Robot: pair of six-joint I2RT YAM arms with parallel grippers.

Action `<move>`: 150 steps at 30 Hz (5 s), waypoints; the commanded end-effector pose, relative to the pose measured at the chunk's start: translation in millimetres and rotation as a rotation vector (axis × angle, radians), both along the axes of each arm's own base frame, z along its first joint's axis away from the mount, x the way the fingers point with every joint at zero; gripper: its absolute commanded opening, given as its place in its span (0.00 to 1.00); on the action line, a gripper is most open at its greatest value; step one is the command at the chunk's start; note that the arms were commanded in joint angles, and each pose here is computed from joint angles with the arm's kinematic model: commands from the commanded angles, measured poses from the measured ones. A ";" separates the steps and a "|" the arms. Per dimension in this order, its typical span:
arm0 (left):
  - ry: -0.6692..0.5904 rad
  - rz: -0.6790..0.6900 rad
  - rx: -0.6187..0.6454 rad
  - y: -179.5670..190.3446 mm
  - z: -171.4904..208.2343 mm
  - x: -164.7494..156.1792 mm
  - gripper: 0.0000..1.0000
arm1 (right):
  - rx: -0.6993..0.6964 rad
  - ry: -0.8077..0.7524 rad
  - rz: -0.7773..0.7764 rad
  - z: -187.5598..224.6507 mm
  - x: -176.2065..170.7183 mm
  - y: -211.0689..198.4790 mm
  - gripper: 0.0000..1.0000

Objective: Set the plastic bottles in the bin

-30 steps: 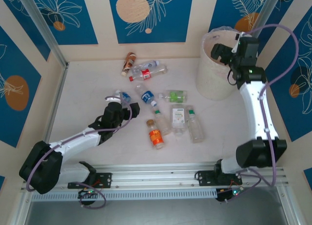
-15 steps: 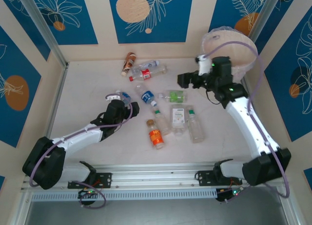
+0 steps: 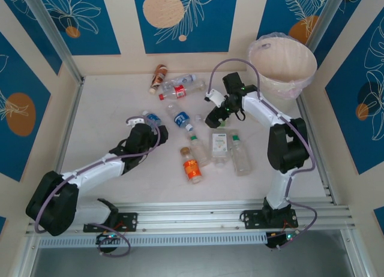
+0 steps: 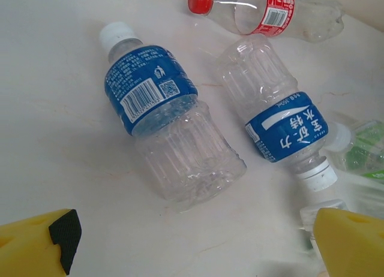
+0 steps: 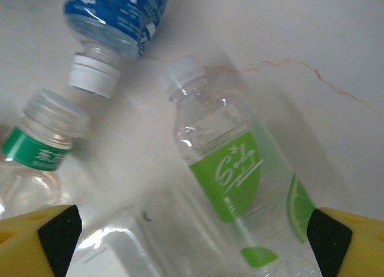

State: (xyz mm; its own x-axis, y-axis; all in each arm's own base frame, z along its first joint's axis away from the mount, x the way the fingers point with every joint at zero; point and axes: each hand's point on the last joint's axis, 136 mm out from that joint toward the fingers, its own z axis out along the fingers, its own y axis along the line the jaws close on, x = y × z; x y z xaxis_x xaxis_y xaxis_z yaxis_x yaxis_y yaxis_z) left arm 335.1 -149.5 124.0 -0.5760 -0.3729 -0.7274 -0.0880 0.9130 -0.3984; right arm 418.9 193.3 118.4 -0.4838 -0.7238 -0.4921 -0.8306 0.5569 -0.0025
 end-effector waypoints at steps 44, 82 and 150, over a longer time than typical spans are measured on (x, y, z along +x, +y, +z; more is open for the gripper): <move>-0.004 0.149 -0.080 40.6 -8.3 -6.2 1.00 | -0.141 -0.180 0.402 -47.1 55.4 31.9 0.44; -0.230 -0.326 -0.058 -18.4 66.9 -6.9 1.00 | 0.623 -0.597 -0.228 267.5 -0.8 -41.3 0.00; -0.069 -0.257 -0.206 -29.5 21.1 3.8 1.00 | 0.105 -0.642 -1.381 221.6 120.6 -329.4 0.83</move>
